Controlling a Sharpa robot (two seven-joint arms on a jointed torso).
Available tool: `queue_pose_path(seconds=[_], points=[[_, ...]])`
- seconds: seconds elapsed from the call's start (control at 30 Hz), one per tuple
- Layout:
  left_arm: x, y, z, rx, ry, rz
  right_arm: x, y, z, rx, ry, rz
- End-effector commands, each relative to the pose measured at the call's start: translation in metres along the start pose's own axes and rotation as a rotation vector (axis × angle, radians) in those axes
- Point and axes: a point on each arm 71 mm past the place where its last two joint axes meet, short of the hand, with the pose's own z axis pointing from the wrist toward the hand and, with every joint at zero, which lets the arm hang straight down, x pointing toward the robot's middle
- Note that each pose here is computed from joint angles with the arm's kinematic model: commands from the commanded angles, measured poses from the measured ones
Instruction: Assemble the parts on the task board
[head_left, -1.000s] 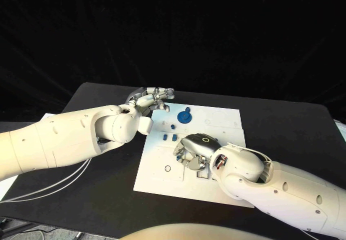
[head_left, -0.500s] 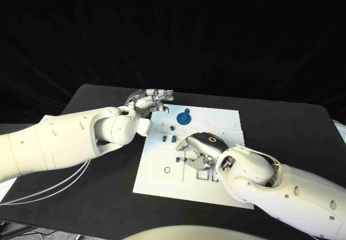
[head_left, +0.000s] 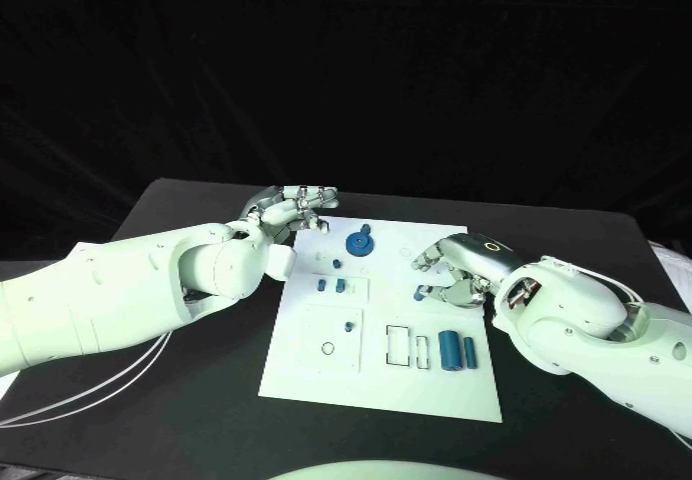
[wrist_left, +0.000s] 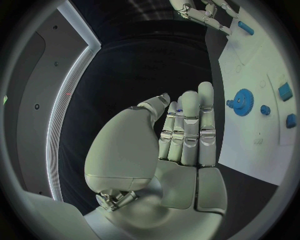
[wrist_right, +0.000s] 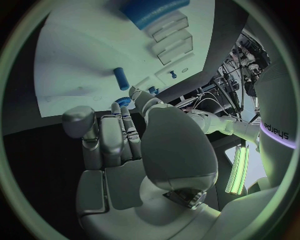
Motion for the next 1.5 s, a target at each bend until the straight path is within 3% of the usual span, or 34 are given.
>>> queue_pose_path(seconds=[0.03, 0.27, 0.73, 1.3, 1.5], points=[[0.0017, -0.0016, 0.0003, 0.019, 0.010, 0.002, 0.004, -0.005, -0.001, 0.018, 0.064, -0.035], [0.0015, -0.0013, 0.0010, 0.016, 0.010, 0.002, 0.006, -0.007, 0.000, 0.018, 0.105, -0.082], [0.0008, -0.0011, 0.0009, 0.013, 0.010, 0.003, 0.013, 0.002, 0.007, -0.010, 0.126, -0.078], [0.0005, -0.0007, 0.0010, 0.006, 0.014, 0.004, 0.018, 0.003, 0.011, -0.008, 0.133, -0.092], [0.0000, -0.0005, 0.0010, 0.004, 0.016, 0.007, 0.018, 0.003, 0.012, -0.006, 0.100, -0.093]])
